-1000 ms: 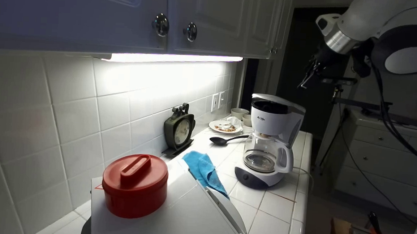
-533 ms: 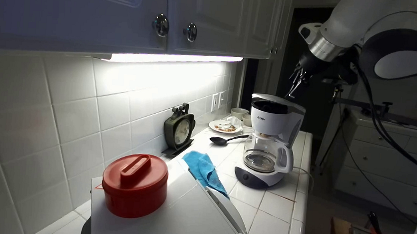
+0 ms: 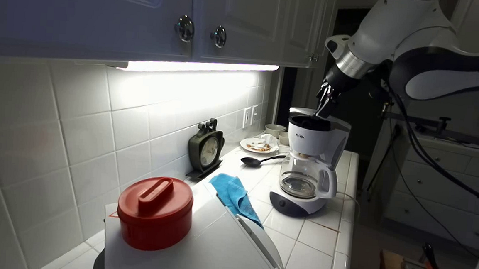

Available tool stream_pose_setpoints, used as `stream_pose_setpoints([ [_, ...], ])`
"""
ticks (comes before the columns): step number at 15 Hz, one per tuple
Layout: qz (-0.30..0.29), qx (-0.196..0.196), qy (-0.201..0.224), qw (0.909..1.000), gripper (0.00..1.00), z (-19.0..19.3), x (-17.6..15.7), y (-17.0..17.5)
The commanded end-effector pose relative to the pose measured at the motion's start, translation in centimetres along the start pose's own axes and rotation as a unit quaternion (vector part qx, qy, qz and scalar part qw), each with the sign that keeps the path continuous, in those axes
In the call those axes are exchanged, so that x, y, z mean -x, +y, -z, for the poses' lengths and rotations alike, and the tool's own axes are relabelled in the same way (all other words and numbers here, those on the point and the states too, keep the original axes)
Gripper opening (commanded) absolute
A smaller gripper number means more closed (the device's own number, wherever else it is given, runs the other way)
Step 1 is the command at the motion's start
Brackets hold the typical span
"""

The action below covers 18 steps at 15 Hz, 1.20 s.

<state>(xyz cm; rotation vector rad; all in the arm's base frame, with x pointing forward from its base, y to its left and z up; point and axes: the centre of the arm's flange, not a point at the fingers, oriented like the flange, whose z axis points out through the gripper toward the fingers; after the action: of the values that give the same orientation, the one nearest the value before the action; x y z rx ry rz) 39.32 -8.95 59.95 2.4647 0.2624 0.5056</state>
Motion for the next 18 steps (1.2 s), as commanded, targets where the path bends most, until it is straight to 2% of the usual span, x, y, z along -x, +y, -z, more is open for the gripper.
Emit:
stream_pose_setpoints([
  [1, 0.005, 0.010, -0.005, 0.9999, 1.00, -0.4, -1.2, 1.0],
  [7, -0.009, 0.039, -0.051, 0.9979, 1.00, 0.4, 0.6, 4.5],
  [13, -0.031, 0.101, -0.097, 0.9897, 1.00, 3.3, 3.1, 9.4],
  [15, -0.031, 0.132, -0.090, 0.9867, 1.00, 4.1, 4.0, 11.0],
  [18, -0.031, 0.153, -0.074, 0.9849, 1.00, 5.2, 5.2, 13.2],
])
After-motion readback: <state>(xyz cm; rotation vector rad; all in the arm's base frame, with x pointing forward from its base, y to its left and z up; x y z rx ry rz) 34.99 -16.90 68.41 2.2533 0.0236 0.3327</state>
